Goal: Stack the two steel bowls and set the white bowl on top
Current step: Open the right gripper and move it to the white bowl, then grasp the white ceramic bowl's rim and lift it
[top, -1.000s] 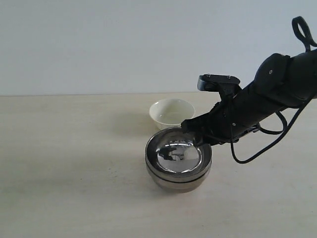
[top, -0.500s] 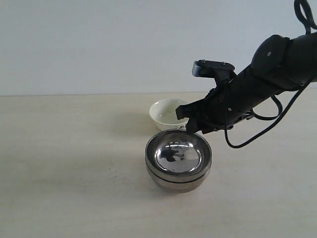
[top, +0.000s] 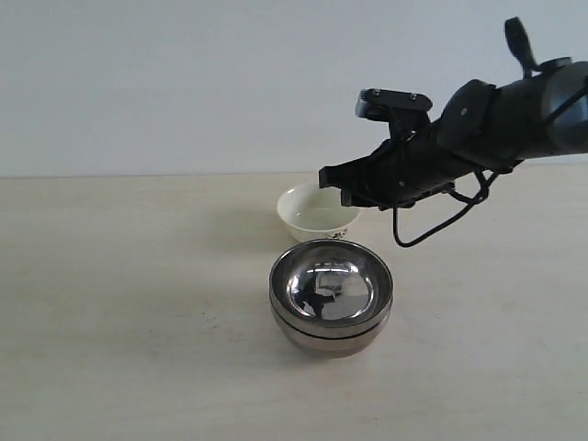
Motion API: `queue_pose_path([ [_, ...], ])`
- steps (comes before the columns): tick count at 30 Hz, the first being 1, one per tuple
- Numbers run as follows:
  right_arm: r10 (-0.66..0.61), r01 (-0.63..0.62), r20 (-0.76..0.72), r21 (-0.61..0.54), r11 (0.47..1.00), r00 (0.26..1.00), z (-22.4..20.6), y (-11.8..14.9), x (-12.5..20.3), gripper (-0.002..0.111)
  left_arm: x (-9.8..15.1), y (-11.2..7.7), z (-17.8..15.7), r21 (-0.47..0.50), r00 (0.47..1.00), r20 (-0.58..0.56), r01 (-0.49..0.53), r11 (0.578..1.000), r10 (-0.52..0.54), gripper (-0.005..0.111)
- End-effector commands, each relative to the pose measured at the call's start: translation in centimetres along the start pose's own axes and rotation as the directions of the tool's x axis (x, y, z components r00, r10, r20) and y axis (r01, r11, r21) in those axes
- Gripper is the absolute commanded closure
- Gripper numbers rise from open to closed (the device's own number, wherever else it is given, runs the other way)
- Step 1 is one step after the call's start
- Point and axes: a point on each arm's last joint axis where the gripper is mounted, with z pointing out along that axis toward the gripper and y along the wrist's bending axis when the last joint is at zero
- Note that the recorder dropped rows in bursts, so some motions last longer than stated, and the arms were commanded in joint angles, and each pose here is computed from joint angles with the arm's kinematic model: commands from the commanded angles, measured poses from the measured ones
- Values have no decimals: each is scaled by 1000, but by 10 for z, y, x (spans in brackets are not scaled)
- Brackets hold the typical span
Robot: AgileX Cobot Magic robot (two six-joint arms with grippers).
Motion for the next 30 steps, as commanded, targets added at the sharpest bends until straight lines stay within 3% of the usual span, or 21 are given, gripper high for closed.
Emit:
queue_pose_path([
  [1,1,-1,-19,-7,1000,1000,31,-5,-8,72,1,0,0,-3,1000,4,-1,1000,1,74],
  [11,54,-54,-1,50,997,999,50,-47,-21,72,1,0,0,-3,1000,4,-1,1000,1,74],
  [23,61,-61,11,32,998,998,71,-47,-28,72,1,0,0,-3,1000,4,-1,1000,1,74],
  [30,109,-109,-19,39,993,994,97,-52,-13,72,1,0,0,-3,1000,4,-1,1000,1,74],
])
